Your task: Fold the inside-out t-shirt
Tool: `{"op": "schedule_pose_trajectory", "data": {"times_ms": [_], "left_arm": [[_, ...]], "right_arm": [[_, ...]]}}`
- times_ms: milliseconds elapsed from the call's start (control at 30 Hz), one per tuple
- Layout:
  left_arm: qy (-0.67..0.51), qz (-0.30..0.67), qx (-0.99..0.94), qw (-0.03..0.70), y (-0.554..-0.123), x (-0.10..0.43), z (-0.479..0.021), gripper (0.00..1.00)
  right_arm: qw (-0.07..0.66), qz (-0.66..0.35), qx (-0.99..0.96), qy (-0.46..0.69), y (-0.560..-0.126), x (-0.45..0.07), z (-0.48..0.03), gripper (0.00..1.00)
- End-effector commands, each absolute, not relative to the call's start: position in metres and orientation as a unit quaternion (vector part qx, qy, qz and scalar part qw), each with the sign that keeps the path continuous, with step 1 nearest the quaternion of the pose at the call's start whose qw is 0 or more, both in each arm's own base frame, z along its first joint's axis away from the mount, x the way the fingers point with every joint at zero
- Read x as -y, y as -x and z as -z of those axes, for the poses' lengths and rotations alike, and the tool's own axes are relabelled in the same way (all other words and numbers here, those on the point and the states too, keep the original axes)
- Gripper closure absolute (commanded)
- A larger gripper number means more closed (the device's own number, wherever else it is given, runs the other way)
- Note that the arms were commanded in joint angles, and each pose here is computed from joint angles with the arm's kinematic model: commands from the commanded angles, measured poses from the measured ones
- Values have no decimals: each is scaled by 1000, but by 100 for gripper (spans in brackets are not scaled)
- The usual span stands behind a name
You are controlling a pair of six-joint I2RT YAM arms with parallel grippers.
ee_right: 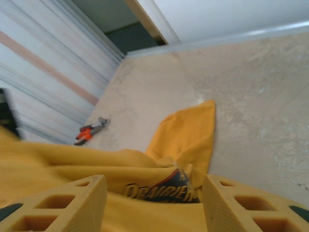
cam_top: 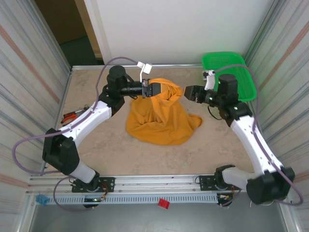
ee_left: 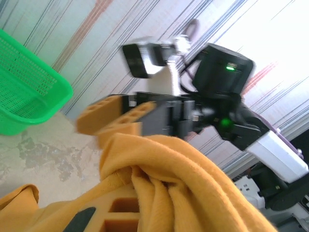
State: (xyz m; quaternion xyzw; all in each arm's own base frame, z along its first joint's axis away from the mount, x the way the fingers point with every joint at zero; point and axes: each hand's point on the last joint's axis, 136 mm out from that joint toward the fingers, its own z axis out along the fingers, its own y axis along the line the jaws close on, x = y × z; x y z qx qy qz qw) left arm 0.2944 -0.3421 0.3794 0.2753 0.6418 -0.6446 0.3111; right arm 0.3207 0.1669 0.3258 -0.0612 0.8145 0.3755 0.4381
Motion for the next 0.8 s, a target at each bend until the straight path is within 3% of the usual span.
{"op": "schedule_pose_trajectory", "data": {"times_ms": [0, 133, 400, 433, 467, 500, 533, 567, 633, 767], "left_arm": [[-281, 646, -612, 359, -288, 333, -416, 100], [-275, 643, -614, 366, -291, 332, -418, 100], [-266, 645, -617, 363, -295, 334, -415, 100], [-256, 645, -619, 368, -299, 334, -415, 100], [-246, 645, -619, 373, -302, 333, -415, 100], [-234, 647, -618, 380, -306, 332, -417, 97], [-219, 649, -620, 383, -310, 331, -417, 87], [-203, 648, -625, 386, -315, 330, -415, 77], [-180, 645, -631, 391, -321, 327, -410, 53], [-163, 639, -646, 384, -322, 325, -392, 46]], "right_arm": [[449, -395, -799, 55, -300, -167, -345, 35], [422, -444, -788, 56, -301, -188, -344, 27], [375, -511, -770, 75, -313, -238, -329, 30], [362, -522, -768, 79, -314, -246, -325, 36], [355, -529, -767, 83, -315, -251, -322, 49], [352, -532, -766, 83, -317, -253, -319, 69], [356, -533, -763, 82, -319, -251, -319, 88], [363, -534, -759, 81, -320, -247, -323, 100], [376, -547, -743, 83, -319, -241, -337, 100], [390, -555, -729, 91, -315, -233, -357, 100]]}}
